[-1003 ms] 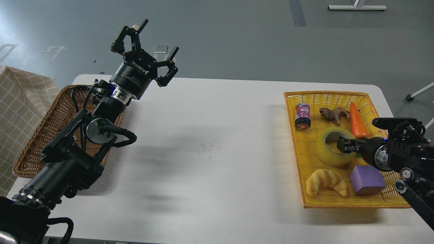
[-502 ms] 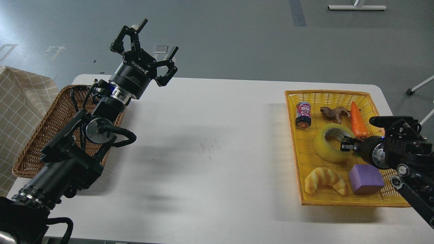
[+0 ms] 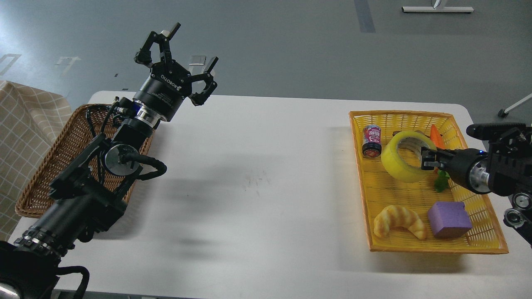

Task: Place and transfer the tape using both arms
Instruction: 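Lift the tape roll and carry it toward the table center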

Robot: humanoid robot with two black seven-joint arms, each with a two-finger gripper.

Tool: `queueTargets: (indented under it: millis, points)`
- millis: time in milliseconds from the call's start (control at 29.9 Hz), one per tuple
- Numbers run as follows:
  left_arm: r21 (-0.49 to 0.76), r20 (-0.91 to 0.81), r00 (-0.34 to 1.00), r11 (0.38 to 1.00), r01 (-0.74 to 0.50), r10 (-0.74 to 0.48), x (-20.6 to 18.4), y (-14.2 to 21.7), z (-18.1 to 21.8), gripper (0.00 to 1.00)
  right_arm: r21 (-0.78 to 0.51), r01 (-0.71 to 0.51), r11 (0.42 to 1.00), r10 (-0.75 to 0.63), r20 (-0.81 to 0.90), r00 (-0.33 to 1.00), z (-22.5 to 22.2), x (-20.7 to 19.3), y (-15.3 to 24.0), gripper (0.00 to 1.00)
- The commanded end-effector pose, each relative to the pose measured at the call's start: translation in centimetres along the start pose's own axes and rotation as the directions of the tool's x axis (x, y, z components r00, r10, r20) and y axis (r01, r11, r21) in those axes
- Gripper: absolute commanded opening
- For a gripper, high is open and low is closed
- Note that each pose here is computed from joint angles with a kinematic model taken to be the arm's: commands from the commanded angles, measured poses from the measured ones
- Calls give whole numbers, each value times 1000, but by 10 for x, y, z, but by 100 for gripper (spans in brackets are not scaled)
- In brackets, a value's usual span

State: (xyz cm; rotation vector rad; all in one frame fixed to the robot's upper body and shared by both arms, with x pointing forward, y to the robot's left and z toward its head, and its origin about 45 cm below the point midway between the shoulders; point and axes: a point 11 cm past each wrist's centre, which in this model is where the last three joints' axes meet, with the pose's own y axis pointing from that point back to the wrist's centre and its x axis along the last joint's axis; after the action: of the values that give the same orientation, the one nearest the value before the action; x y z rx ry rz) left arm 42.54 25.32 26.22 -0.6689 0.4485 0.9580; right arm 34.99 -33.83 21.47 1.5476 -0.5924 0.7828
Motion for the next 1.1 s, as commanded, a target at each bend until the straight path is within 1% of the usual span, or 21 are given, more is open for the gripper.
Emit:
queueTargets:
  millis: [0, 167, 201, 368, 435, 569, 669, 836, 870, 937, 1070]
  points:
    - [1, -2, 1000, 1000, 1, -1, 0, 0, -1, 98, 32, -42, 999, 43, -11, 999, -9, 20, 8, 0]
    - [0, -2, 1000, 1000, 1, -1, 0, 0, -1, 98, 68, -116, 991, 119, -29, 993, -25, 55, 10, 0]
    - [0, -2, 1000, 1000, 1, -1, 0, 0, -1, 98, 69, -117, 991, 119, -29, 992, -25, 55, 10, 0]
    - [0, -5, 1000, 1000, 2, -2, -1, -1, -2, 98, 192, -175, 966, 183, -22, 983, -82, 85, -1, 0]
    - [1, -5, 1000, 1000, 2, -2, -1, -1, -2, 98, 213, -177, 961, 187, -27, 982, -93, 88, -4, 0]
    - [-1, -4, 1000, 1000, 3, -3, -1, -1, -1, 98, 283, -160, 946, 180, -47, 983, -134, 92, -15, 0]
    - [-1, -6, 1000, 1000, 4, -4, -2, -1, -2, 98, 308, -136, 941, 163, -63, 985, -155, 92, -26, 0]
    - [-1, -8, 1000, 1000, 7, -7, -3, -3, -2, 98, 334, -62, 940, 97, -90, 991, -192, 78, -52, 0]
    - [-1, -8, 1000, 1000, 7, -7, -3, -3, -2, 98, 334, -62, 940, 97, -90, 991, -192, 78, -52, 0]
    - [0, -7, 1000, 1000, 9, -9, -3, -3, -2, 98, 343, -26, 939, 60, -89, 994, -209, 68, -64, 0]
    - [-1, -7, 1000, 1000, 10, -10, -4, -4, -2, 98, 357, 19, 934, 19, -103, 994, -235, 55, -76, 0]
